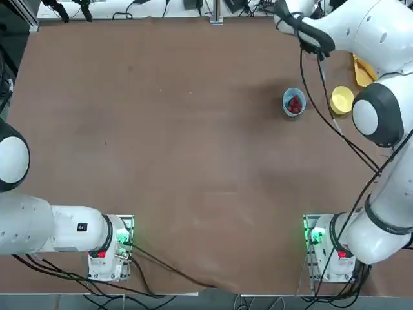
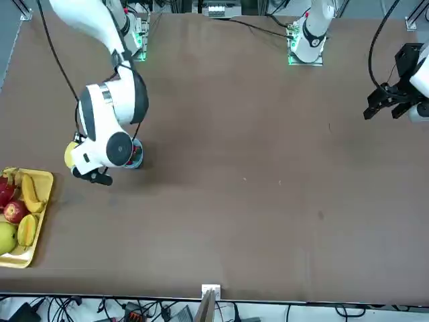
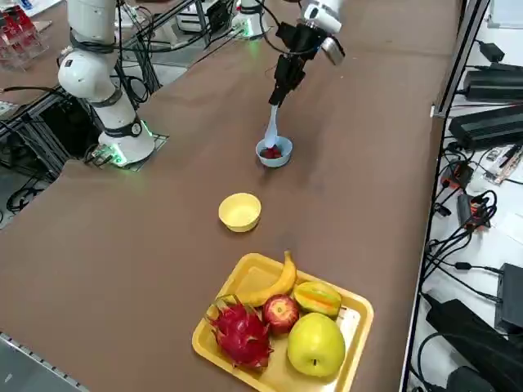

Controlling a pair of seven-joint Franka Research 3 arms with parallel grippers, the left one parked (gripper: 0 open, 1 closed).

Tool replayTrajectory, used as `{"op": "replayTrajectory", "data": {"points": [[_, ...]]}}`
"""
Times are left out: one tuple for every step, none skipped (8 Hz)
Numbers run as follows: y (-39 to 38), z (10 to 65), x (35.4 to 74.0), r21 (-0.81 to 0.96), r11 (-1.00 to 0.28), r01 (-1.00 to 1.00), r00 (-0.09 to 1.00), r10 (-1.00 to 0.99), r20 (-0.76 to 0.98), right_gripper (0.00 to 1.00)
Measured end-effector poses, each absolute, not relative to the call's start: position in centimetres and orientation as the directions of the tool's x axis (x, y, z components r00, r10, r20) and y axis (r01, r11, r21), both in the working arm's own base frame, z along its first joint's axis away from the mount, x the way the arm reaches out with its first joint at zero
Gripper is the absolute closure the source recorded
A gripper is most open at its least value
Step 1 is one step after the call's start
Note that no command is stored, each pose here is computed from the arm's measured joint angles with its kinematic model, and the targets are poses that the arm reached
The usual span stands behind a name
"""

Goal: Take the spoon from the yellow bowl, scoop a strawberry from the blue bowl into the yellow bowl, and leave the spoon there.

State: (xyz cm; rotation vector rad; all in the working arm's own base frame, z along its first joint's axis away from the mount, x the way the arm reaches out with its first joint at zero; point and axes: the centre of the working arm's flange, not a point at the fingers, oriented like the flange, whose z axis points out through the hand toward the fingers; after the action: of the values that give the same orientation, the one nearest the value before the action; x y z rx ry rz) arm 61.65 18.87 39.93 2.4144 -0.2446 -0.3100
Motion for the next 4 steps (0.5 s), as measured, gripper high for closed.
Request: {"op": "replayTrajectory", "data": {"points": [[20.1, 40.4, 61.4, 0.621, -0.770, -0.148, 0.945, -0.296, -0.141, 0.89], [21.1, 40.6, 61.2, 0.593, -0.776, -0.215, 0.929, -0.350, -0.122, 0.89], [22.0, 40.7, 61.1, 0.563, -0.780, -0.273, 0.911, -0.397, -0.109, 0.89], [23.0, 40.7, 61.1, 0.527, -0.786, -0.323, 0.893, -0.437, -0.104, 0.89]]}}
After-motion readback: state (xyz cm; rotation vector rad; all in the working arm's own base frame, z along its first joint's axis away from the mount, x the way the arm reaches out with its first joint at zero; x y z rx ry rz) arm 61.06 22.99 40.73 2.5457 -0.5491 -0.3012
